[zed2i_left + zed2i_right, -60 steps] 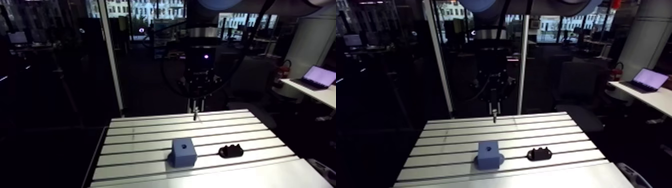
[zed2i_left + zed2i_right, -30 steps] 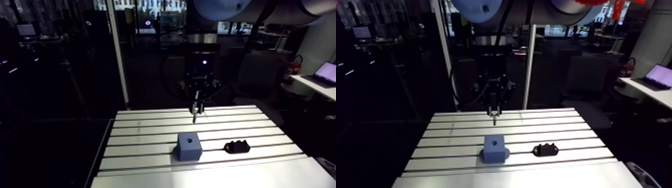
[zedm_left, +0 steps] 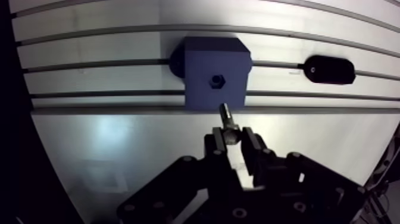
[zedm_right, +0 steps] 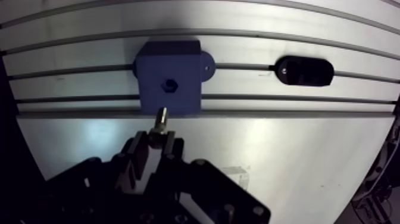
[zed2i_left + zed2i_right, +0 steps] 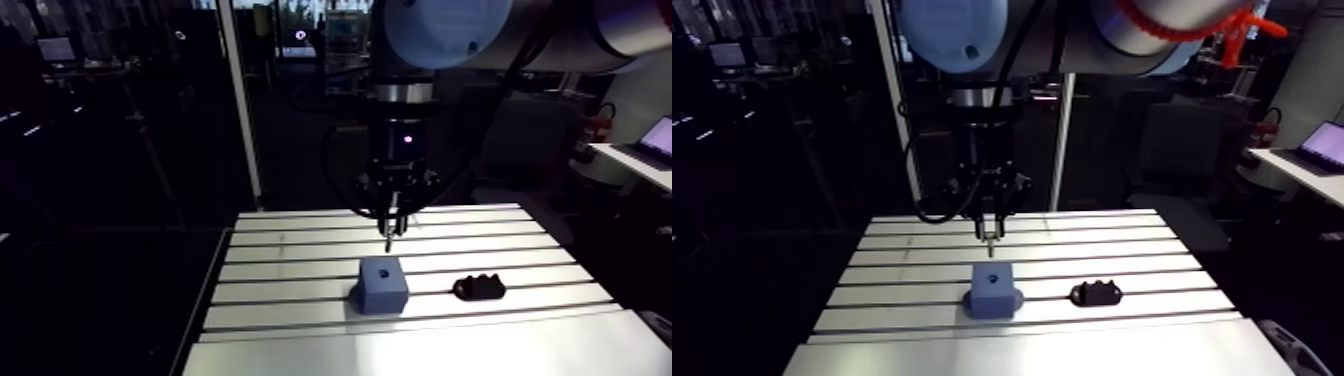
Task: Pick up the M10 bolt and insert it into the hex recess until seated.
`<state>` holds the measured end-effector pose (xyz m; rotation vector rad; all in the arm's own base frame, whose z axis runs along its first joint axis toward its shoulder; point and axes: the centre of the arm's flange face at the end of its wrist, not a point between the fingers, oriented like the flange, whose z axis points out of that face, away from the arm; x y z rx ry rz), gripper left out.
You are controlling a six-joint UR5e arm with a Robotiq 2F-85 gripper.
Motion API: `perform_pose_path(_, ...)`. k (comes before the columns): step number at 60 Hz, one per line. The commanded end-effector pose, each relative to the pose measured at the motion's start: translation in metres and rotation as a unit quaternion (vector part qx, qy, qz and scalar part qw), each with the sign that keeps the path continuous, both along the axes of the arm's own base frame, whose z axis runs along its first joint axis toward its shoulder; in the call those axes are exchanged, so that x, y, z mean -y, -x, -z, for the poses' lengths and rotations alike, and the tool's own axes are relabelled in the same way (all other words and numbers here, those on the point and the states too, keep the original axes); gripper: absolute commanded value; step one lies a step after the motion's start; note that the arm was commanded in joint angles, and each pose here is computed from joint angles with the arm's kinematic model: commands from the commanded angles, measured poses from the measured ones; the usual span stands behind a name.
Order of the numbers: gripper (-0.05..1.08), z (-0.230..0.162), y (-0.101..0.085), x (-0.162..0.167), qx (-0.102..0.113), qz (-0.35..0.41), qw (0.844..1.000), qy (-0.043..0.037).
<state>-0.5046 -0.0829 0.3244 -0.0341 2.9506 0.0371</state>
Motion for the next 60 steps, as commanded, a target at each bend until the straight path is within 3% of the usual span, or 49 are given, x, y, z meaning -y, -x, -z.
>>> perform_pose_path(1, 1.08, 0.014, 0.003, 0.0, 0.005, 0.0, 1.0, -0.0001)
perform_pose_path(14, 1.08, 0.024, 0.005, 0.0, 0.014, -0.001, 1.0, 0.0009)
perform_pose_path(26, 1.08, 0.031, 0.011, 0.001, 0.006, -0.003, 1.0, 0.0025)
perform_pose_path(45, 1.08, 0.036, 0.013, 0.002, 0.01, -0.003, 1.0, 0.0037)
perform_pose_path(60, 1.08, 0.038, 0.01, 0.001, 0.014, -0.004, 1.0, 0.0013)
